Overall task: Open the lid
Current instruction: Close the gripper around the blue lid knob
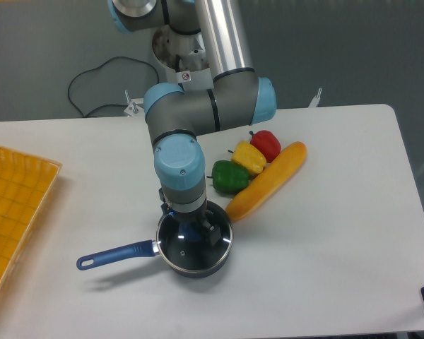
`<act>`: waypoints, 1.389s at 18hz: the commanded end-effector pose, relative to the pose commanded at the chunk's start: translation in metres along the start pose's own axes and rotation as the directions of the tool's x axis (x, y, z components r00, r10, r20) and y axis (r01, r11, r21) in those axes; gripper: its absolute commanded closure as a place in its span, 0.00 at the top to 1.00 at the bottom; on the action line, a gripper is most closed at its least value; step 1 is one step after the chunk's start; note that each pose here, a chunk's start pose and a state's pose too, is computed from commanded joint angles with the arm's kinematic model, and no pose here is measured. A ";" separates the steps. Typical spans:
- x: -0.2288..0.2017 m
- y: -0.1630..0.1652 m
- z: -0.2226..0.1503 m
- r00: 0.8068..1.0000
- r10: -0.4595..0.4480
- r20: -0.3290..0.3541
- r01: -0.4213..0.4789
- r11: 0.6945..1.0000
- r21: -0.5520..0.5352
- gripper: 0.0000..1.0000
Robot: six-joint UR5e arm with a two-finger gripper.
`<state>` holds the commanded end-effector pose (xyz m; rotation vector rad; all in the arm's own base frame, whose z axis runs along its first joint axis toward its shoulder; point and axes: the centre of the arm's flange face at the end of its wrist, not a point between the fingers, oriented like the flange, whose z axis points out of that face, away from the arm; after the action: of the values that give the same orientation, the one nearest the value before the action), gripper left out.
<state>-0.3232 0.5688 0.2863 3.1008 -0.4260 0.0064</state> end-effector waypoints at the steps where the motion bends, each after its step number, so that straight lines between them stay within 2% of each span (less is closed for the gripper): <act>1: 0.000 0.000 0.000 1.000 0.002 0.000 -0.002 1.000 0.000 0.94; 5: 0.000 0.000 0.000 1.000 0.003 0.001 -0.003 1.000 -0.001 0.84; 8: 0.000 0.000 0.000 1.000 0.008 0.001 -0.008 1.000 -0.001 0.72; 14: -0.001 0.000 -0.002 1.000 0.011 0.005 -0.011 1.000 0.001 0.59; 19: -0.002 0.000 -0.005 1.000 0.009 0.009 -0.009 1.000 0.004 0.52; 25: -0.004 0.004 -0.013 1.000 0.003 0.018 -0.003 1.000 0.009 0.49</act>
<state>-0.3287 0.5659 0.2990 3.1117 -0.4323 -0.0188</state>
